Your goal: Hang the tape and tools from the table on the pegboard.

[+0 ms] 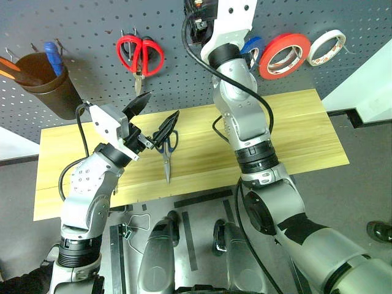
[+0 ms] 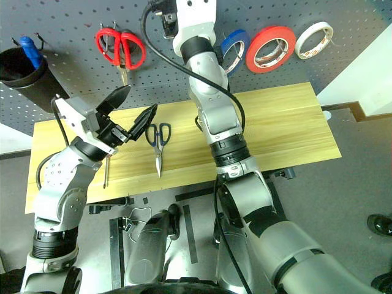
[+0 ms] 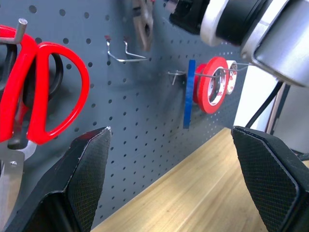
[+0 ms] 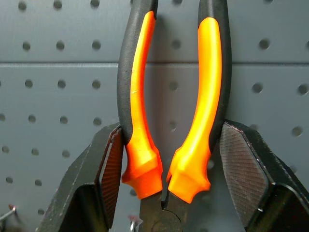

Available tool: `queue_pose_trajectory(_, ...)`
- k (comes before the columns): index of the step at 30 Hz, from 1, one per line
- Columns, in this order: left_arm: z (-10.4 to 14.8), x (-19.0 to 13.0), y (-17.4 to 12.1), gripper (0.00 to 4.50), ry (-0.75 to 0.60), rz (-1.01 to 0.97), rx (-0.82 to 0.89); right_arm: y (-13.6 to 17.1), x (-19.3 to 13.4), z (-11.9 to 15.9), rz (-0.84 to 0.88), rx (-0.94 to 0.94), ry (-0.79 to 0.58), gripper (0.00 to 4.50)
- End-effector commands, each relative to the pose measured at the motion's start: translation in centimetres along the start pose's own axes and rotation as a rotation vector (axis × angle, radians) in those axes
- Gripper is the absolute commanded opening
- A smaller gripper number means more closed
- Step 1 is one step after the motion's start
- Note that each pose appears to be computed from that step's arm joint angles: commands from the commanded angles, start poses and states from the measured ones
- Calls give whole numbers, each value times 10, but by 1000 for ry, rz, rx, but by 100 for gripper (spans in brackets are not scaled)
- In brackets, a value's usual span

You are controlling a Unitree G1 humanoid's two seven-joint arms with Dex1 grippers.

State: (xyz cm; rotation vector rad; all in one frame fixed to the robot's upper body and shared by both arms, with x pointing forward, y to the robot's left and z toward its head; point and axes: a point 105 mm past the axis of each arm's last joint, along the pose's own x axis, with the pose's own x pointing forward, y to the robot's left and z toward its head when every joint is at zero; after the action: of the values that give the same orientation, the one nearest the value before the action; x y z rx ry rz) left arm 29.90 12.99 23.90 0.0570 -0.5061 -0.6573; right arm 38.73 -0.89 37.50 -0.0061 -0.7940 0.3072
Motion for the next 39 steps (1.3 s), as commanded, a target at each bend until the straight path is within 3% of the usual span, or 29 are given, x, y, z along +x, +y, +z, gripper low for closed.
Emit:
queue_pose_trajectory(1, 13, -3, -2, 417, -37, -3, 23, 11, 10, 37, 22, 7, -138, 261)
queue_pose_trajectory(39, 28, -8, -11, 417, -23, 16, 14, 19, 5, 14, 15, 54, -81, 261)
